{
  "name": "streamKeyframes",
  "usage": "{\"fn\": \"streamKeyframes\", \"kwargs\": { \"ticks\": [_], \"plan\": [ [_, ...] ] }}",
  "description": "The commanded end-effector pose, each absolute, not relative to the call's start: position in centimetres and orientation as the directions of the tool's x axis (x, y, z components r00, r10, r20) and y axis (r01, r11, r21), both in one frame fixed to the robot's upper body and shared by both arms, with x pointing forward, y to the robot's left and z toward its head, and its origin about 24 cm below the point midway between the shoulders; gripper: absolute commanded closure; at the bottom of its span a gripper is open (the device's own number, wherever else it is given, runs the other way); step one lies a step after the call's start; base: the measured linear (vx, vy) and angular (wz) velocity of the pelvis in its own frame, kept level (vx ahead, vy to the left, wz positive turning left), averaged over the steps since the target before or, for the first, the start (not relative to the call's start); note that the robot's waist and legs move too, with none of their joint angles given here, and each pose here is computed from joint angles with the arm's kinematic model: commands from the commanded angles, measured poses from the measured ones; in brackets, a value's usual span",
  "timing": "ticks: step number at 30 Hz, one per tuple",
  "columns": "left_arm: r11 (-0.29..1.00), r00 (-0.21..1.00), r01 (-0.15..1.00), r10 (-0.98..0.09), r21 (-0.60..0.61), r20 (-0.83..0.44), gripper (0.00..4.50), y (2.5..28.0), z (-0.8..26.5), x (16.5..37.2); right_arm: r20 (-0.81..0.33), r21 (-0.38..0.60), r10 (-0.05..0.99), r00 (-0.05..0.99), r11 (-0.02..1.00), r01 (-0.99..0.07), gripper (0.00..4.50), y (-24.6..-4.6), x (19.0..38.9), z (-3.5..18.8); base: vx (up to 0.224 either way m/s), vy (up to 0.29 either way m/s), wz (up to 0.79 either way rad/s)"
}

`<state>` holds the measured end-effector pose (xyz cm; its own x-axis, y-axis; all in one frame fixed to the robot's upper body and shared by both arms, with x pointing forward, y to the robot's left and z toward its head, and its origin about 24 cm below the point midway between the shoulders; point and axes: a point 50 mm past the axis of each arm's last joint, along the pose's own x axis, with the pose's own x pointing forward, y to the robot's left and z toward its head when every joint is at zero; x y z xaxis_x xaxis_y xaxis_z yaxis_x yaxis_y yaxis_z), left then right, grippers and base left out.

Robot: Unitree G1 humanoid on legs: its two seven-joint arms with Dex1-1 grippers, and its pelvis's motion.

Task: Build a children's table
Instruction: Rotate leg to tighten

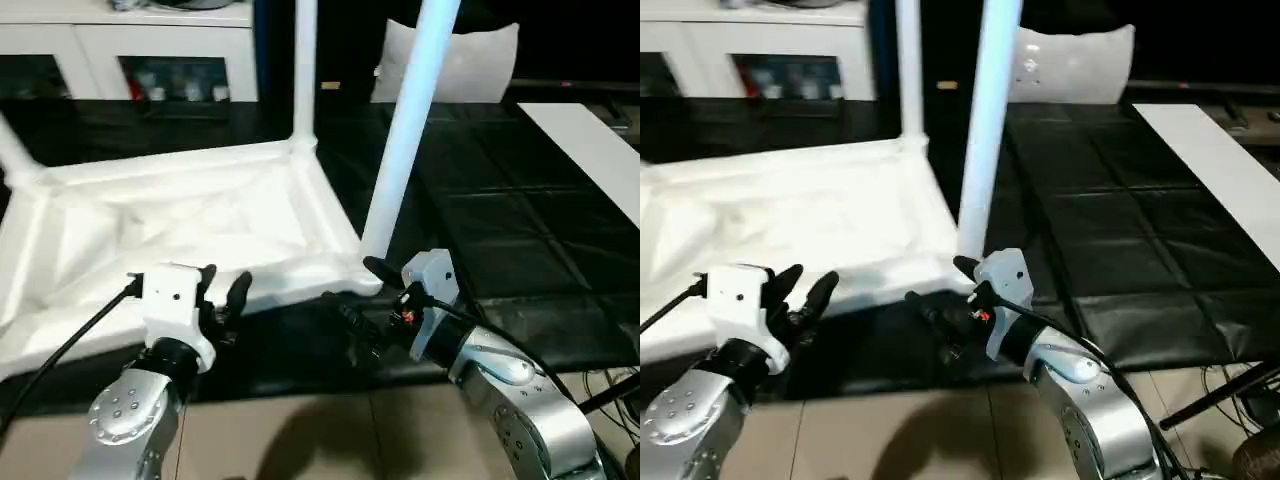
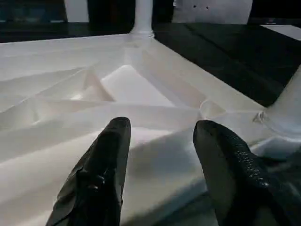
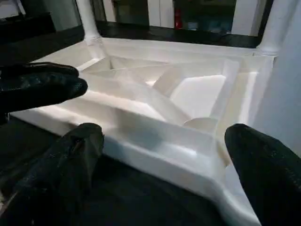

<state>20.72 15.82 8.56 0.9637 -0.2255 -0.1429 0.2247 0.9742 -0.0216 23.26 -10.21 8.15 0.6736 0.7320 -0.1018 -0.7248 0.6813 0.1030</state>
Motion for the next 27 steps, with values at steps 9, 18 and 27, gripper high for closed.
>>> {"fn": "streamKeyframes", "kwargs": {
  "ticks": [9, 18, 27],
  "plan": [
    [0.975, 0.962, 0.221, -0.220, -0.008, -0.165, 1.96, 15.9, 7.9, 19.3, -0.098, 0.100, 0.835, 0.542, 0.550, -0.829, 0.00, -9.9, 21.9, 8.4, 0.196, -0.031, 0.26],
    [0.975, 0.961, 0.221, -0.219, -0.006, -0.171, 1.96, 15.9, 7.8, 19.3, -0.092, 0.107, 0.833, 0.546, 0.553, -0.826, 0.00, -9.9, 21.7, 8.2, -0.015, -0.137, 0.08],
    [0.926, 0.906, 0.376, -0.365, 0.012, -0.216, 1.96, 16.5, 7.9, 19.6, -0.097, 0.081, 0.809, 0.579, 0.586, -0.806, 0.00, -9.7, 22.6, 8.4, -0.130, -0.006, 0.05]
  ]
}}
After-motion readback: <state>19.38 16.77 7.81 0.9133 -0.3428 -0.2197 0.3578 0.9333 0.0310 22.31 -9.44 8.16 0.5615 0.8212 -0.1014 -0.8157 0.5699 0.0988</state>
